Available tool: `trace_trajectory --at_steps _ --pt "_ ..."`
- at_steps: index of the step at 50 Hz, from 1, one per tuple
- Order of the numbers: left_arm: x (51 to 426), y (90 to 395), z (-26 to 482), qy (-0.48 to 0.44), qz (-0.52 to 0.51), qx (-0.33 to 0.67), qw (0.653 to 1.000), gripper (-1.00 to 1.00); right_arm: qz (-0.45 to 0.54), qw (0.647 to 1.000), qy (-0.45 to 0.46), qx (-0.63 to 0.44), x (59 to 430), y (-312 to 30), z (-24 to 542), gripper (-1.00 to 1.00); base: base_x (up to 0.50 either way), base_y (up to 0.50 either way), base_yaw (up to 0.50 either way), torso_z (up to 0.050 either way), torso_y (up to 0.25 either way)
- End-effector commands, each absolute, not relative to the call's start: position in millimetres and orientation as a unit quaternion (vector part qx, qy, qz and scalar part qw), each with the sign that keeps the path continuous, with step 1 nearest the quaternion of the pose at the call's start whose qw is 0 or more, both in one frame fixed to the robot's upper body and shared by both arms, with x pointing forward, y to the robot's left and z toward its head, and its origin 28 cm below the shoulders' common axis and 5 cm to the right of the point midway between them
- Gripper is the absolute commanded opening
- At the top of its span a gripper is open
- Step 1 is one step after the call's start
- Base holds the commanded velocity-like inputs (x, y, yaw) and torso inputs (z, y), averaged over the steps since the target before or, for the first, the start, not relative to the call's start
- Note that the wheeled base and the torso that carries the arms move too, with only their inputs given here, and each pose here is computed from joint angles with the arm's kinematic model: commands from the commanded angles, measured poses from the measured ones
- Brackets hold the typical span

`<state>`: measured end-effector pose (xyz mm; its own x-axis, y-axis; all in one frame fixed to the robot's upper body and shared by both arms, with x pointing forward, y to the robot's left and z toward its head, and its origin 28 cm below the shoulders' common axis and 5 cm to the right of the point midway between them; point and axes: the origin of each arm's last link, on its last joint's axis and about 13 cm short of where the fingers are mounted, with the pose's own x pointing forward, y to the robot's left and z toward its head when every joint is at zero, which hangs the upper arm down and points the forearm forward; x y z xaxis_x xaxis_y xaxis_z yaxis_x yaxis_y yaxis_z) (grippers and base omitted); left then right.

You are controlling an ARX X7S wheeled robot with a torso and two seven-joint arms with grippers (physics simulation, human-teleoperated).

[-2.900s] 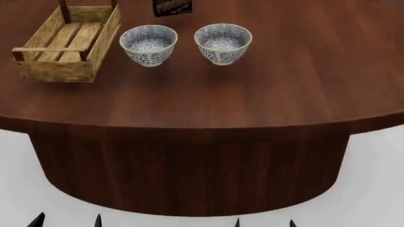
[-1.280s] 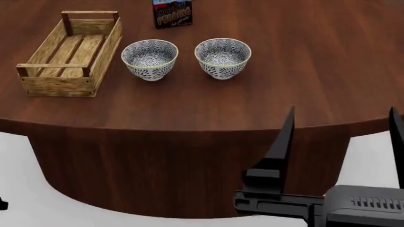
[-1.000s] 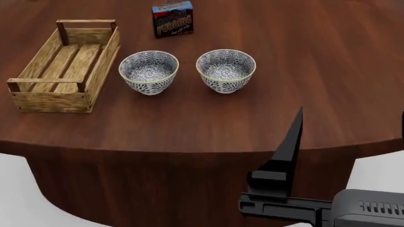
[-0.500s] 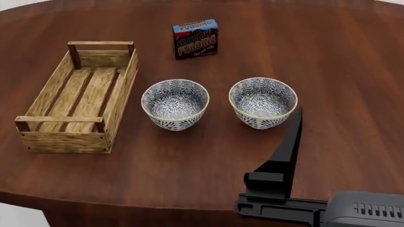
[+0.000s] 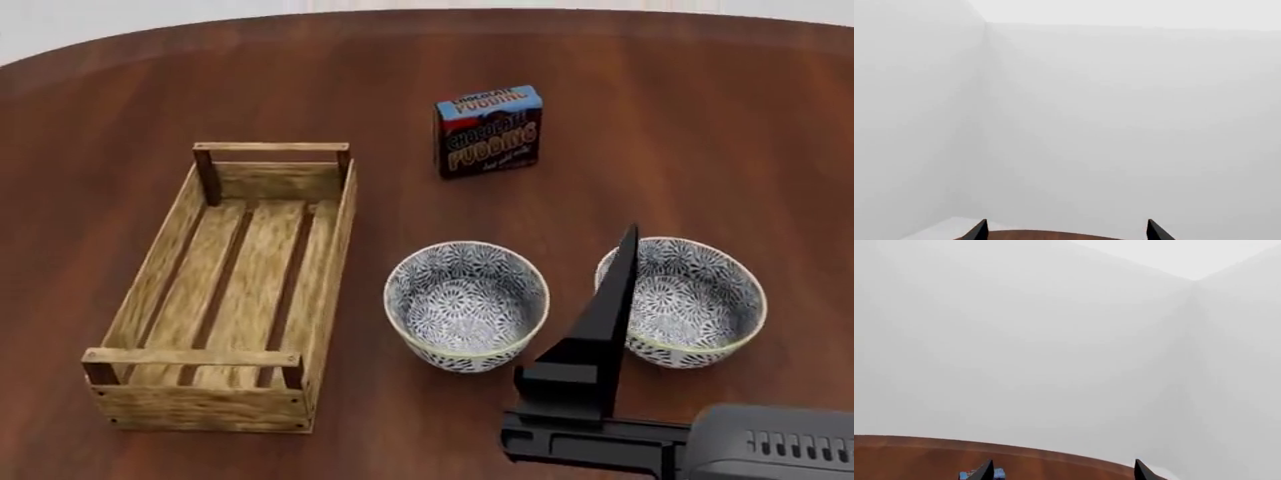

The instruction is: Stack the left bowl on the right bowl and place them in the tray.

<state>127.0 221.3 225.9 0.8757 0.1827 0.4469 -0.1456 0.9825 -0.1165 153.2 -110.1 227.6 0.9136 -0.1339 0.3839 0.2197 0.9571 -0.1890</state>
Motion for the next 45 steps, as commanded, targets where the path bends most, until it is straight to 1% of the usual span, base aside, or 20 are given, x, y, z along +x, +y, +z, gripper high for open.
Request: trace_trajectory --at_steps 1,22,40,45 --pt "127.0 221.7 226.4 -0.234 0.087 -0.04 0.968 1.0 -0.094 0.971 -0.187 -0.114 155.9 -111.0 226.7 1.0 0.46 0.37 0.0 0.0 0.01" --pt "128.0 220.4 226.3 -0.231 0.086 -0.039 0.968 1.0 -0.094 0.972 -0.184 -0.111 155.1 -112.8 226.1 1.0 0.46 0.34 0.0 0.0 0.001" --pt "127.0 222.0 225.3 -0.239 0.085 -0.033 0.967 1.0 -0.097 0.972 -0.185 -0.11 153.8 -113.3 225.9 1.0 0.46 0.14 0.0 0.0 0.001" --pt "127.4 222.2 224.6 -0.235 0.088 -0.027 0.968 1.0 -0.094 0.972 -0.186 -0.108 154.2 -113.3 225.8 1.0 -0.01 0.0 0.0 0.0 0.002"
